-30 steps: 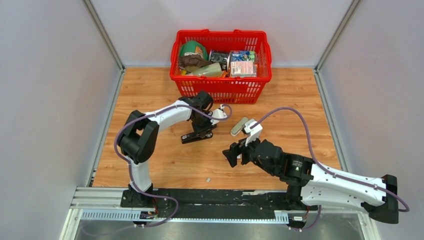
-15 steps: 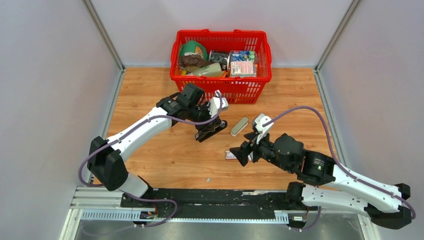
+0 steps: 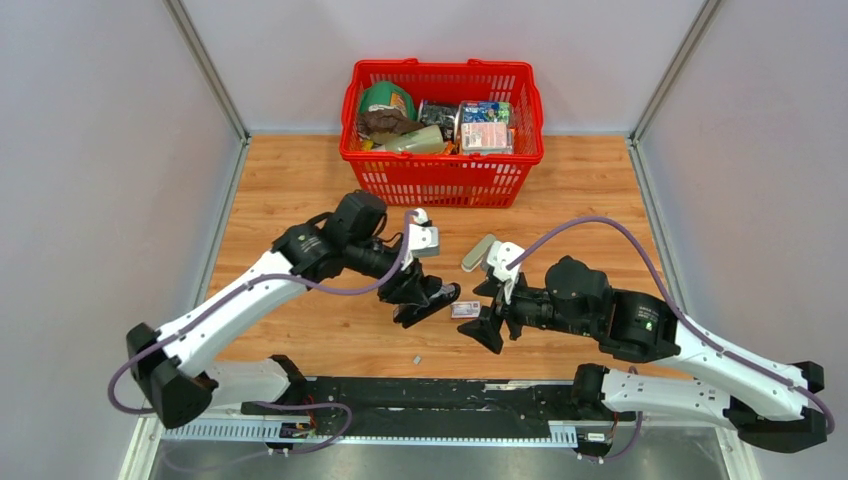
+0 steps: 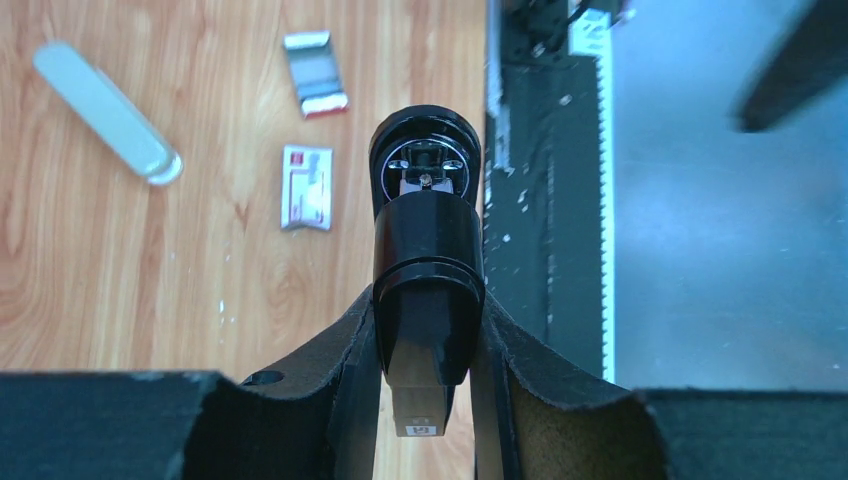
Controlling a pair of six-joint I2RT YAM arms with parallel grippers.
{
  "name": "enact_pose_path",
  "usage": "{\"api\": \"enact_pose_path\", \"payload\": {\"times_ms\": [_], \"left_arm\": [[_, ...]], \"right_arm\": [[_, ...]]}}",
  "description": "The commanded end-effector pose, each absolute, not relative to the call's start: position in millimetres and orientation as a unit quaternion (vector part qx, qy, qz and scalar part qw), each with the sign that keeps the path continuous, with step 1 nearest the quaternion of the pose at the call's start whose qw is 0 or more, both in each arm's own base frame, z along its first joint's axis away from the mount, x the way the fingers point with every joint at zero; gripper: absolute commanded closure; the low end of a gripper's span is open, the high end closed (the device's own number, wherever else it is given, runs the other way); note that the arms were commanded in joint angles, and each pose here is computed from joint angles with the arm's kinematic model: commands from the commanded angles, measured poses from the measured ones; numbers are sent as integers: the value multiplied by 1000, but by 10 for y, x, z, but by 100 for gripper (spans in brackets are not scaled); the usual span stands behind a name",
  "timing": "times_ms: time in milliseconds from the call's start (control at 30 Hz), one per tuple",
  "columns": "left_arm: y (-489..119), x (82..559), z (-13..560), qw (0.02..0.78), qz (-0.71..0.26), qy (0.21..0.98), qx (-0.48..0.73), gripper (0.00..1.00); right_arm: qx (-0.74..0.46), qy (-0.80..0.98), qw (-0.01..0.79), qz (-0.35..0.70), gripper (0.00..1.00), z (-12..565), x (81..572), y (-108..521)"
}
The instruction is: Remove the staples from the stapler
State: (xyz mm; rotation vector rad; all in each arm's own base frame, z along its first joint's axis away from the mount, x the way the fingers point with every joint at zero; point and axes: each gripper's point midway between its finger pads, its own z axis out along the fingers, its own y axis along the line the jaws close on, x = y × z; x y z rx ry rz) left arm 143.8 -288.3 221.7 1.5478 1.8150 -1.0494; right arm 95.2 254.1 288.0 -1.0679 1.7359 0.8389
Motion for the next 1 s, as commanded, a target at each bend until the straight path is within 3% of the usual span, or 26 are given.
{"api": "enact_pose_path", "payload": {"times_ms": [0,400,967], "left_arm": [[-2916,1108,2808,319,-473,584,577,100],[-2840,951,2835,329,-494,567,572,100],[-2830,833,2966,334,-521,542,568,100]], "right_arm": [[-477,660,455,361,24,3061,811,2537],[-518,609,441,408,23,3416,646,2775],[-545,603,419,405,35,3332,844,3073]]}}
